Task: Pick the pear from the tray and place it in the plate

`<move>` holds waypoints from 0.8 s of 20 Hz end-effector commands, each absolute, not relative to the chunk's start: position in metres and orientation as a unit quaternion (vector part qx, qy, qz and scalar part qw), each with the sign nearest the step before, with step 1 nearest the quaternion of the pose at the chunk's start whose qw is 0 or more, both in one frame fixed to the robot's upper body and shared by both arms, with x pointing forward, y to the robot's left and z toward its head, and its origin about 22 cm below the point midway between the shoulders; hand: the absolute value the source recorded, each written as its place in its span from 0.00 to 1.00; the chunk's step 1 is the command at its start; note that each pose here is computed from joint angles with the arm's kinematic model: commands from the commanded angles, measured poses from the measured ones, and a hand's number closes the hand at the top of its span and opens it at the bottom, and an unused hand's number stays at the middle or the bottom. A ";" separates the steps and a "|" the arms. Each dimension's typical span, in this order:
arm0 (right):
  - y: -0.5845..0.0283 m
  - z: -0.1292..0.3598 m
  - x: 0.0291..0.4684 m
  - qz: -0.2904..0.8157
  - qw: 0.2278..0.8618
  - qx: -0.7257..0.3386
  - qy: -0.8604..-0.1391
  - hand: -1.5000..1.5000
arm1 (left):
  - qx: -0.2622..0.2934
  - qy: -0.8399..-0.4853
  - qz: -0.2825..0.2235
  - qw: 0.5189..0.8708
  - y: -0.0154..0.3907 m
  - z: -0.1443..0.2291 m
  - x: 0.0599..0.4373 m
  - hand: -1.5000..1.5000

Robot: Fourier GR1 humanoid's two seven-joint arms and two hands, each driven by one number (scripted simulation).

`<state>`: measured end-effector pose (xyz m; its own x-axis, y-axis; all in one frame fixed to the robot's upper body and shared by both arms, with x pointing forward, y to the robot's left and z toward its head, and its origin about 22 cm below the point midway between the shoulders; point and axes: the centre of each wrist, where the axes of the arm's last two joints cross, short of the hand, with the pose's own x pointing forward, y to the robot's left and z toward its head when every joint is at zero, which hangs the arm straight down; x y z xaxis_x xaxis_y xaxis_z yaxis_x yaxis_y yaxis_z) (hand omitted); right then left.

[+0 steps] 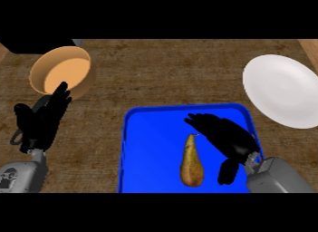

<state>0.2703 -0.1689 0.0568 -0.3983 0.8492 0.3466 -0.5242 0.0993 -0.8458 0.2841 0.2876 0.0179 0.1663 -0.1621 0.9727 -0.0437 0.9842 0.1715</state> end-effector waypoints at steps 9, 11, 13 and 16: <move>-0.156 0.043 0.270 0.675 0.525 -0.178 -0.486 0.00 | 0.080 -0.643 -0.037 0.760 0.288 0.022 0.273 0.50; -0.136 0.026 0.274 0.677 0.521 -0.182 -0.486 0.00 | 0.078 -0.644 -0.031 0.760 0.276 0.021 0.269 0.50; -0.128 0.024 0.272 0.684 0.517 -0.191 -0.478 0.00 | 0.071 -0.644 -0.040 0.761 0.282 0.031 0.278 0.50; -0.121 0.007 0.268 0.696 0.515 -0.180 -0.467 0.00 | 0.082 -0.643 -0.046 0.760 0.304 0.024 0.271 0.50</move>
